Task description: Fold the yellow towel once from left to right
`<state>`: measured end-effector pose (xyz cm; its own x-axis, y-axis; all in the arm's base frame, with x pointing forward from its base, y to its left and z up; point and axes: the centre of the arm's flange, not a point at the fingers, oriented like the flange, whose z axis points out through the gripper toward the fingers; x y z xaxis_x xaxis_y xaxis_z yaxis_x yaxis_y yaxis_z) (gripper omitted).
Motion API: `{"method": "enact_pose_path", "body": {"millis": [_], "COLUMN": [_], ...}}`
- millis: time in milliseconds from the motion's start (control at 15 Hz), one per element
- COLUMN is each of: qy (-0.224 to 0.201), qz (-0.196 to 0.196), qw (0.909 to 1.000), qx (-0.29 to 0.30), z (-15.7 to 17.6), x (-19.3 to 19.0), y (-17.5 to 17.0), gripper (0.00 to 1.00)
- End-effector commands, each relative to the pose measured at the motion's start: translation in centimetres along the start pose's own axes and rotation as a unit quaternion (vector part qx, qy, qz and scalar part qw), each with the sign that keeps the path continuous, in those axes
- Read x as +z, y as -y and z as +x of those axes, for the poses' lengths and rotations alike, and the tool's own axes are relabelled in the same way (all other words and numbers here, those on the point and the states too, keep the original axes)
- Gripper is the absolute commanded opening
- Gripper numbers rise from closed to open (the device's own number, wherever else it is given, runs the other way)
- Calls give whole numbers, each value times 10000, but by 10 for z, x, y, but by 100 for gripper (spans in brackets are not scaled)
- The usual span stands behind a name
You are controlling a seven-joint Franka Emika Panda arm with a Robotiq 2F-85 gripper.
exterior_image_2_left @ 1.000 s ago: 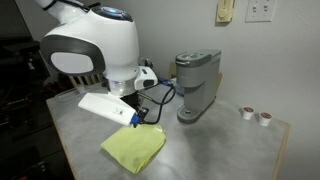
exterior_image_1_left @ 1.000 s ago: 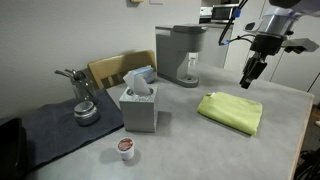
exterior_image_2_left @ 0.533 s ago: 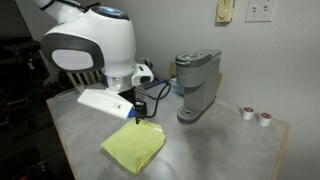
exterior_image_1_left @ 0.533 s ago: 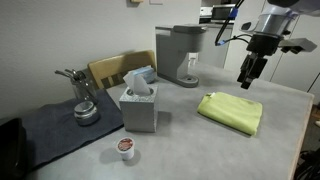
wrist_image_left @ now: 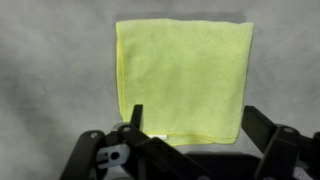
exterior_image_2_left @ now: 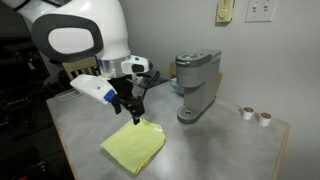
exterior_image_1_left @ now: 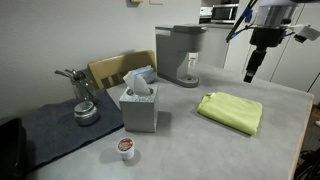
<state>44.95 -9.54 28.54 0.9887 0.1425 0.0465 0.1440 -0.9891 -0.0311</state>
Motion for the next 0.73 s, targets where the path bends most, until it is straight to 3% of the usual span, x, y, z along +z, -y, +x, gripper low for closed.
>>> {"method": "enact_pose_path", "body": {"millis": [0,67,667], "qy": [236,98,116], "qz": [-376,-268,-380], "qw": [9971,9989,9973], "qx": [621,381,623], "z": [0,1,1], "x": [-35,-14,-29], "y": [22,5,16], "gripper": [100,100,100]}}
